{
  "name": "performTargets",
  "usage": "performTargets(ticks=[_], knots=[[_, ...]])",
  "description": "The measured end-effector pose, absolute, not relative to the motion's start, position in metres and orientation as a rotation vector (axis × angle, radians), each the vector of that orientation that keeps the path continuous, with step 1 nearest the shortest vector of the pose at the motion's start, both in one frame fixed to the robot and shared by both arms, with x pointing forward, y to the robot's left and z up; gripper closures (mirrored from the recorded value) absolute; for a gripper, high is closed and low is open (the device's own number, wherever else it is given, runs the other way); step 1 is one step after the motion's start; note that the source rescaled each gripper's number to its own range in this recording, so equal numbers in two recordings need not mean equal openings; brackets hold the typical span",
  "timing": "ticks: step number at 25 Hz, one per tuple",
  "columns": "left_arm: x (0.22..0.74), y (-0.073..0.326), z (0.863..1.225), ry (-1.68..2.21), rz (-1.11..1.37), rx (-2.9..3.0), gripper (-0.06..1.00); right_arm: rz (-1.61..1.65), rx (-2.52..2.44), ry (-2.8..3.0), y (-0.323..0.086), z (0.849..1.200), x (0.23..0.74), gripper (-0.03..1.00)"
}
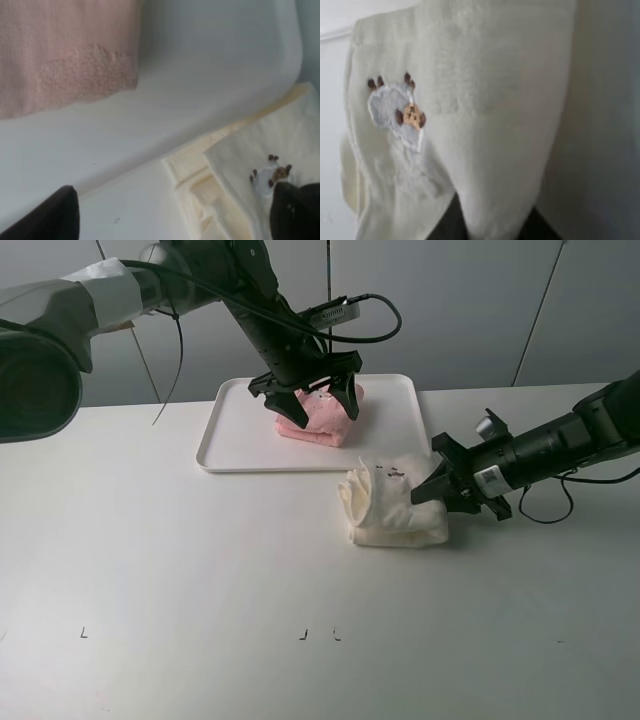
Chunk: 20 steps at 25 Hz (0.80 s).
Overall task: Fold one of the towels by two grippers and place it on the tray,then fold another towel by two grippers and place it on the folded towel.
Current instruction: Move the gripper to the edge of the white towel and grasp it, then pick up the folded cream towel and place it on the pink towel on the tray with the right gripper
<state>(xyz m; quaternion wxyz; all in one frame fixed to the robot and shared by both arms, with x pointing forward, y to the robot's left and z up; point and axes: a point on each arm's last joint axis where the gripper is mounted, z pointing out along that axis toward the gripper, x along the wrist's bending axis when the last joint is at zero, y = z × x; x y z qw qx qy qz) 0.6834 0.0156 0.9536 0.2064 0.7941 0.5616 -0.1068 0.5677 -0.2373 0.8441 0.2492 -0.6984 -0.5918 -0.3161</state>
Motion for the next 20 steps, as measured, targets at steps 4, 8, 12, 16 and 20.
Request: performTargets(ticks=[4, 8, 12, 16, 20], knots=[[0.683, 0.016, 0.957, 1.561, -0.292, 2.210, -0.04, -0.871, -1.883, -1.608, -0.236, 0.845, 0.567, 0.90], [0.681, 0.021, 0.982, 1.527, -0.177, 2.228, -0.04, -0.910, -1.871, -1.643, -0.236, 0.859, 0.569, 0.90], [0.677, 0.029, 1.019, 1.492, -0.020, 2.229, -0.04, -1.002, -1.851, -1.699, -0.236, 0.888, 0.570, 0.90], [0.668, 0.035, 1.056, 1.450, 0.072, 2.202, -0.04, -1.058, -1.850, -1.734, -0.239, 0.915, 0.571, 0.90], [0.654, 0.042, 1.064, 1.462, 0.095, 2.235, -0.04, -1.081, -1.838, -1.747, -0.240, 0.934, 0.581, 0.90]])
